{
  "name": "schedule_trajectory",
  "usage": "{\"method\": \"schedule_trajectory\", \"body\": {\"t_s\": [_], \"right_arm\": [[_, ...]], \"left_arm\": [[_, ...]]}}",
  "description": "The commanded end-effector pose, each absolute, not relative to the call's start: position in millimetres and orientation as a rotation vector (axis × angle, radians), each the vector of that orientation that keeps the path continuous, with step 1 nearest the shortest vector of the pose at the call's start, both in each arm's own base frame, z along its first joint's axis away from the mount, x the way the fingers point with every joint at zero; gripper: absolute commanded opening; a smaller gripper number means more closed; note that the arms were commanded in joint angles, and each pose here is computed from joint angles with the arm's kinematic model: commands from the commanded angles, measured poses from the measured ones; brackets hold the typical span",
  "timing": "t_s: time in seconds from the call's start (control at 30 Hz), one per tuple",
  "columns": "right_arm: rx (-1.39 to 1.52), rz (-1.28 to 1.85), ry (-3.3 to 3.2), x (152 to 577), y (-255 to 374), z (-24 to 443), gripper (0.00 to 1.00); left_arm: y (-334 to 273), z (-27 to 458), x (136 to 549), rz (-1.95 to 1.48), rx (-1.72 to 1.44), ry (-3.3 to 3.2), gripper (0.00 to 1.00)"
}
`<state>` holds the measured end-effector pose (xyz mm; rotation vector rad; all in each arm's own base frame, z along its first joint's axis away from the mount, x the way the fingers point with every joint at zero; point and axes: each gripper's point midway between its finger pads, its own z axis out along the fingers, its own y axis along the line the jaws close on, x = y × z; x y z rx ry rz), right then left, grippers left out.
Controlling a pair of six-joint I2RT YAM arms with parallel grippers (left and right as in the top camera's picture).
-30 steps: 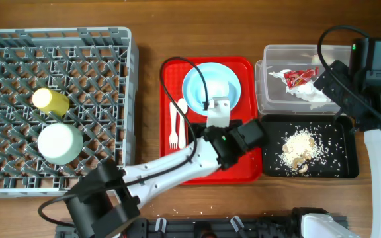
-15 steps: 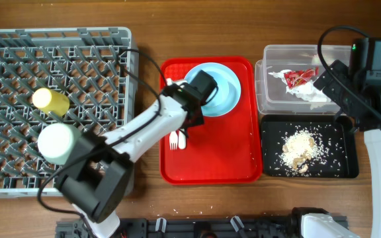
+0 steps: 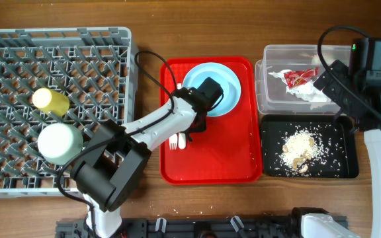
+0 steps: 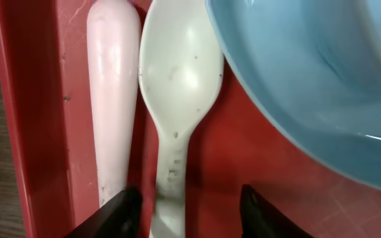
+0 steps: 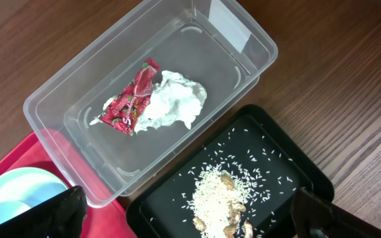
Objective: Sort waste into correct bins and load items into the dishwasher rack
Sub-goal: 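Lift the white spoon and carry it left over the rack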
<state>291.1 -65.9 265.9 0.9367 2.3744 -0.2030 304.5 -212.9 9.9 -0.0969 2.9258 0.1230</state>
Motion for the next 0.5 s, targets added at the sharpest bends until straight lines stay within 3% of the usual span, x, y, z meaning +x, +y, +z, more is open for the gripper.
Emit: {"method": "schedule_trajectory", "body": {"t_s": [0.0,0.33,0.4,0.47], "right_arm": [[0.947,-0.236,2.360,291,-71,267,1.00],[0.947,-0.236,2.360,291,-71,267,1.00],[0.947,-0.236,2.360,291,-71,267,1.00],[0.947,-0.236,2.360,291,-71,267,1.00]], "left_arm": [[-213,3,310,0.132,-0.084,2.923,0.48],[-208,-10,293,0.137,-0.077,2.981,0.35],[-204,-14,289,0.151,-0.087,2.991,0.29],[-204,-14,288,0.153,-0.092,2.992,0.15]]}}
